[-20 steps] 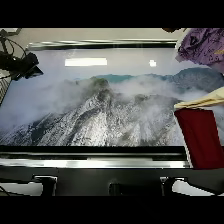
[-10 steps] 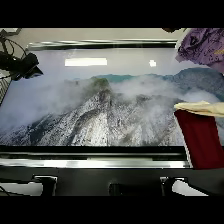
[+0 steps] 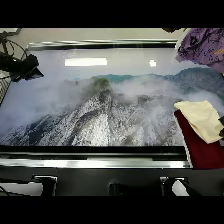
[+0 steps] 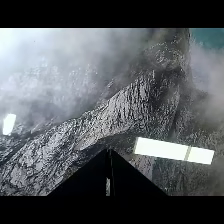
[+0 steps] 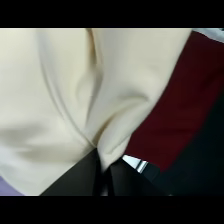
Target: Fold the clothes and pants, and hang the long-sleeved shirts on hangers.
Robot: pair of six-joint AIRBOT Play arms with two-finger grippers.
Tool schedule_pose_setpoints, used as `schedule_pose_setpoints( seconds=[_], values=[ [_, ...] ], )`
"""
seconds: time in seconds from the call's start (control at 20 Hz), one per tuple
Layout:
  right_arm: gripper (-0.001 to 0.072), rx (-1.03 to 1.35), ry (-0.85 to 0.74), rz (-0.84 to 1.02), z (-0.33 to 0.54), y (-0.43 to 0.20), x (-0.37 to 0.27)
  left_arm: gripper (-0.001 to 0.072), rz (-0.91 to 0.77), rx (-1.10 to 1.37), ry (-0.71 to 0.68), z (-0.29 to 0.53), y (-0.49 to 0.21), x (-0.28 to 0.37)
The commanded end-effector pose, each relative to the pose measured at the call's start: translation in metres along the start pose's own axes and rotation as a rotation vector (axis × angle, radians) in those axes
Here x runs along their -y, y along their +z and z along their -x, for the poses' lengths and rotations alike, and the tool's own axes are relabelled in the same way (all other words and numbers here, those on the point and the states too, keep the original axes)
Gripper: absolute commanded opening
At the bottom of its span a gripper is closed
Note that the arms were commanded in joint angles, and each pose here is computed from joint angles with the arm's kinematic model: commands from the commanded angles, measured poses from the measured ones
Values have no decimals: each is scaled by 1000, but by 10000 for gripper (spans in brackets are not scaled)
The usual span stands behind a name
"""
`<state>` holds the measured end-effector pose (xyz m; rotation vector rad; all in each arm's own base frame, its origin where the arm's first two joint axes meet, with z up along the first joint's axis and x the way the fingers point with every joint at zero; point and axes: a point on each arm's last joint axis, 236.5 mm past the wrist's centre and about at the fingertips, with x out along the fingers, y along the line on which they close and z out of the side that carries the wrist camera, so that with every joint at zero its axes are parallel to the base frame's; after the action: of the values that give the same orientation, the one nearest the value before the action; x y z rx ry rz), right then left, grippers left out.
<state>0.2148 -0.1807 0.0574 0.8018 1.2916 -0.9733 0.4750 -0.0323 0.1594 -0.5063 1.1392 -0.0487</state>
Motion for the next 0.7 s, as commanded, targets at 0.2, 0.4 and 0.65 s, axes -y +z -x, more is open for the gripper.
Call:
schedule_pose_setpoints(
  seconds=[0.2,0.4,0.65],
  values=[
    [26,-79,-169,41,-44,-31,42,17,-1,-16,5,0,-4,-1],
    [26,-107,-242,50,-50,-39,59,17,0,-16,4,0,-4,-1],
    [26,-122,-317,60,-54,-44,77,17,0,-16,4,0,-4,-1]
  ],
)
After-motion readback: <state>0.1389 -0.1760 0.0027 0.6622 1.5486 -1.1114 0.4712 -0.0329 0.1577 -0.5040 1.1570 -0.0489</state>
